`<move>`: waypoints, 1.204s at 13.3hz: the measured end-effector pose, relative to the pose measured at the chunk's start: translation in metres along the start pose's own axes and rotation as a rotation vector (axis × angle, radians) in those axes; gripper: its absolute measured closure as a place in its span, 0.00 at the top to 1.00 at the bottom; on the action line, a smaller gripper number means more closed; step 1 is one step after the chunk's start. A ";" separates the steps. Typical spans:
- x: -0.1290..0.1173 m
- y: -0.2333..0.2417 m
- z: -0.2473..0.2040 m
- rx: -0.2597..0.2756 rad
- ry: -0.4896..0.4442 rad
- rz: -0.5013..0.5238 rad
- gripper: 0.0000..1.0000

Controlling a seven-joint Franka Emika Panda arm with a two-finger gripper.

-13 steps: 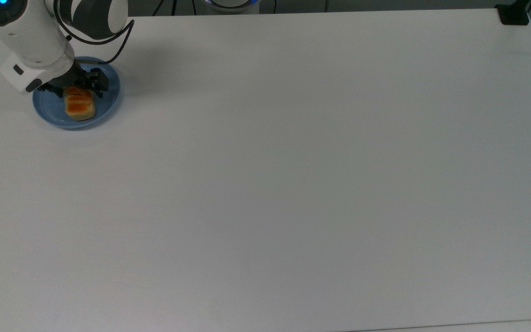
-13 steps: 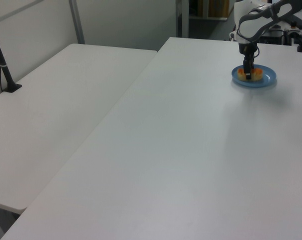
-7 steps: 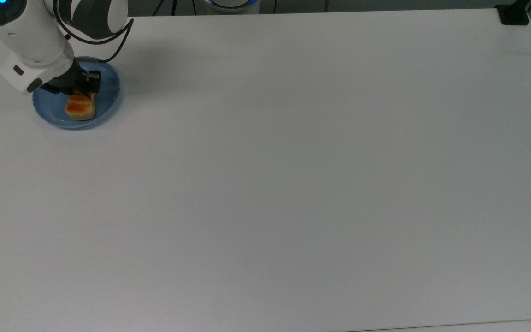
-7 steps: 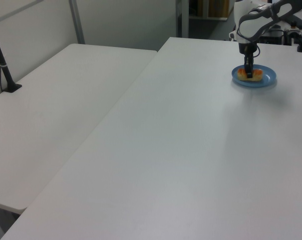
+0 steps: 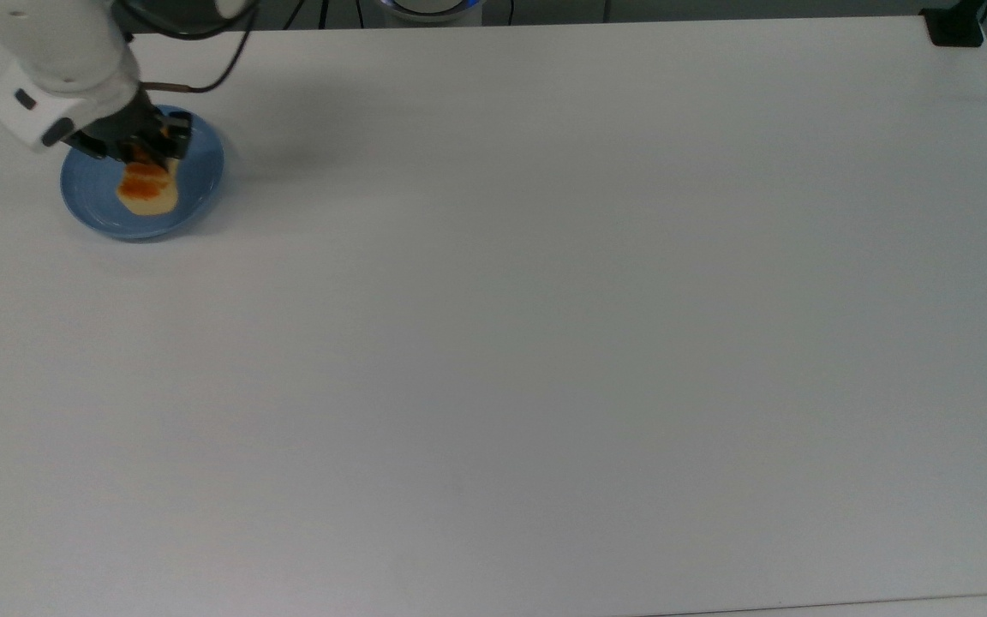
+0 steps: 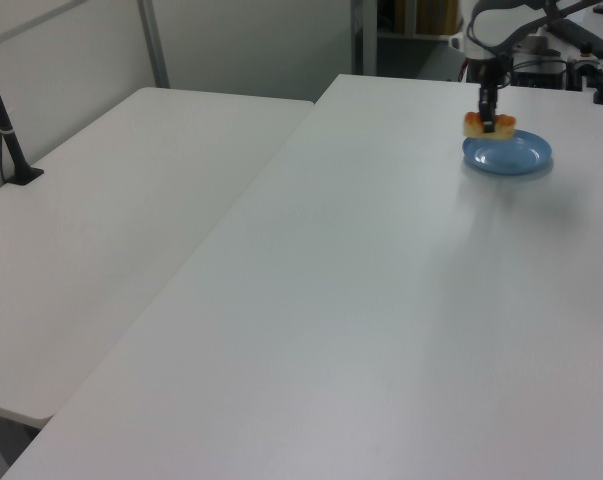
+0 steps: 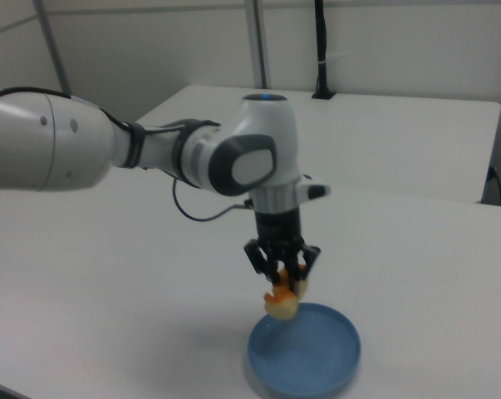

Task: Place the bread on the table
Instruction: 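Lift the bread roll off the plate and carry it across the table, then lower the bread onto the table, open the gripper and lift away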

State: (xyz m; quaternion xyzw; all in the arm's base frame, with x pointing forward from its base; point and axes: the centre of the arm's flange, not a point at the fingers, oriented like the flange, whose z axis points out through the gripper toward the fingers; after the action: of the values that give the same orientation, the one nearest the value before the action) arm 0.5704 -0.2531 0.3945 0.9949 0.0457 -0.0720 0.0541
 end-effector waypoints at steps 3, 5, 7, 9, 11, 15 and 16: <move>0.040 -0.090 -0.017 -0.021 0.022 0.033 0.32; 0.055 -0.137 -0.023 -0.029 0.031 0.053 0.32; 0.069 -0.199 -0.025 -0.034 0.034 0.078 0.35; 0.079 -0.244 -0.020 -0.033 0.053 0.096 0.36; 0.092 -0.282 -0.006 -0.031 0.085 0.109 0.37; 0.104 -0.301 0.024 -0.026 0.086 0.119 0.61; 0.104 -0.302 0.023 -0.026 0.086 0.118 0.70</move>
State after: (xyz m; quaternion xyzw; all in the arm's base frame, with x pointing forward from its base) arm 0.6399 0.0521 0.3256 0.9973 -0.0096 -0.0252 0.0690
